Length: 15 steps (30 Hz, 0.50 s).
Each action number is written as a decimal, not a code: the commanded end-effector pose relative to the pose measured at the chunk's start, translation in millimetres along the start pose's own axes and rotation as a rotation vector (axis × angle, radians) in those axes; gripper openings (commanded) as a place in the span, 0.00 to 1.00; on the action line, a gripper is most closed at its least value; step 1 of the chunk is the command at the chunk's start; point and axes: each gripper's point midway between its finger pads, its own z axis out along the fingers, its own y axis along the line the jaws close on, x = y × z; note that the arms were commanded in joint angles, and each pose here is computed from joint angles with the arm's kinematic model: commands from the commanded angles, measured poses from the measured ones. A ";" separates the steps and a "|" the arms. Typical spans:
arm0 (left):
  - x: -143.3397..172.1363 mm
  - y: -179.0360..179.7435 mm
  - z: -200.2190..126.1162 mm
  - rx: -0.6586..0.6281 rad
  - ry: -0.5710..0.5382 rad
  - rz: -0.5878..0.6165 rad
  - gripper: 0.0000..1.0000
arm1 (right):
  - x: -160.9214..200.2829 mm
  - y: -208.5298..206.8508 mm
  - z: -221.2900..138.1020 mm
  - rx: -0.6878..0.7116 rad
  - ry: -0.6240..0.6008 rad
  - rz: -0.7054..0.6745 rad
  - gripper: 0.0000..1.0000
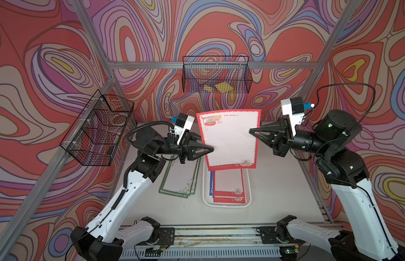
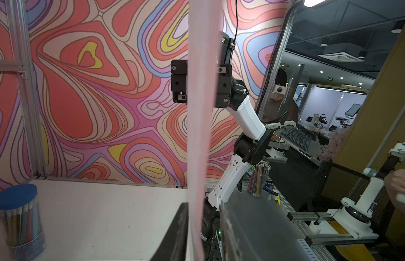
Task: Take out the stationery paper from the storage box
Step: Place the stationery paper at the center of the board.
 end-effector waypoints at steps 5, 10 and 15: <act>-6.2 -2.5 -2.4 -0.043 0.003 0.028 0.00 | -8.2 -1.0 -0.2 0.007 -0.047 -0.024 0.00; 5.2 19.1 -11.2 -0.230 0.047 0.011 0.00 | -10.2 -9.6 -2.5 0.070 -0.052 -0.013 0.00; 35.1 28.0 -28.5 -0.389 0.221 -0.037 0.00 | 0.1 -38.3 -3.1 0.216 -0.013 0.040 0.71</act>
